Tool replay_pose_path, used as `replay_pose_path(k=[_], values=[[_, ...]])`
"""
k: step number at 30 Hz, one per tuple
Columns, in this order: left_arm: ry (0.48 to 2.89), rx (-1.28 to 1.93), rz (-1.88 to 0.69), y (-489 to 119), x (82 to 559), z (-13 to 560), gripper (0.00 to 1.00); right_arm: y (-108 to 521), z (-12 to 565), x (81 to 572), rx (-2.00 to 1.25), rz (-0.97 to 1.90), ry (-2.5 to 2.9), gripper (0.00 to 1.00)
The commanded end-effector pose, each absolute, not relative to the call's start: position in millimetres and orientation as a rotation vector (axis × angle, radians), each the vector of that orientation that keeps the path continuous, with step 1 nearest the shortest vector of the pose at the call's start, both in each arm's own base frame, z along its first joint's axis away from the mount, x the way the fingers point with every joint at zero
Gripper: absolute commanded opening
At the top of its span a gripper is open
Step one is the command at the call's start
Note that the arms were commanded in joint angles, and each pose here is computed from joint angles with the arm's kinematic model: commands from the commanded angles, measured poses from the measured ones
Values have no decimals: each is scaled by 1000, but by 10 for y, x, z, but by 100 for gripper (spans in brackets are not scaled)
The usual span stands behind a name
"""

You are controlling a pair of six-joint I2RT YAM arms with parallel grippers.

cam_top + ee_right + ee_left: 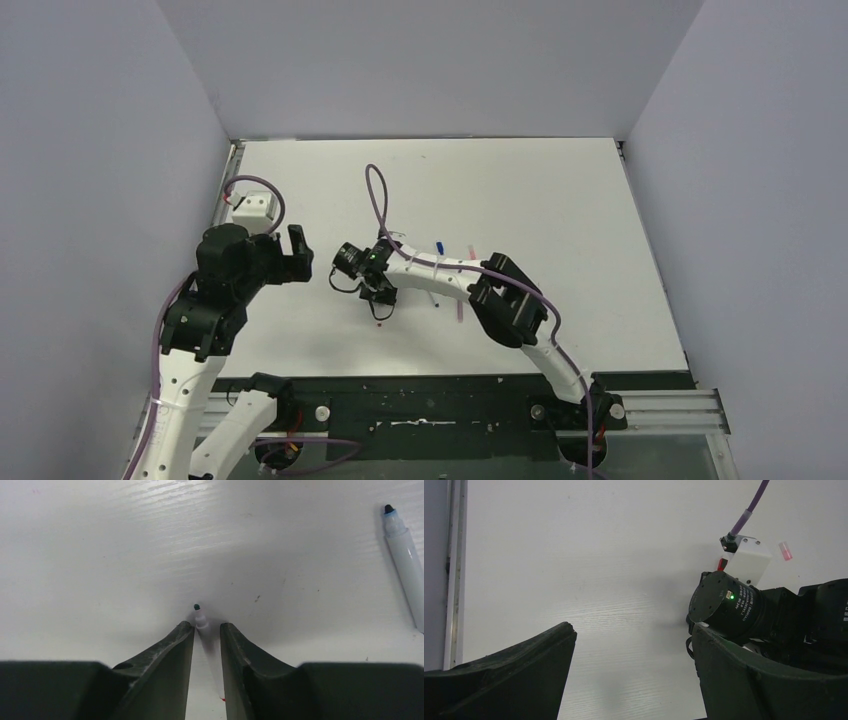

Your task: Insert the pens into the pen caps

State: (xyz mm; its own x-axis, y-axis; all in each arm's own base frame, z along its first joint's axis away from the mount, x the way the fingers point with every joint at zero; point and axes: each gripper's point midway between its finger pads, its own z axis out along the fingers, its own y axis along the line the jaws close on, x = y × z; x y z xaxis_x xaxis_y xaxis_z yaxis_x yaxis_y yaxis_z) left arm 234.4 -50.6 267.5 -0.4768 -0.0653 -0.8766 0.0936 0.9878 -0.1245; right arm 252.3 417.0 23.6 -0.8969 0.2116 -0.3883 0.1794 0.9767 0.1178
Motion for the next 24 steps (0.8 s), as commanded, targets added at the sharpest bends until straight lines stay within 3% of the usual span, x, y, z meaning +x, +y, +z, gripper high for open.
replay_pose_path(k=[1,2,4,18,24], values=[[2030,39,-166,-491,2347,2780,84,4179,184,2580,261,100,2734,25],[2030,39,-164,-490,2347,2782,84,4162,161,2573,246,86,2741,20],[2030,39,-157,-484,2348,2775,84,4140,111,2566,213,68,2759,0],[2044,55,-161,-534,2356,2691,89,4008,93,2580,104,76,2736,0],[2064,88,-214,-650,2429,2623,92,4125,491,2660,10,331,2574,0]])
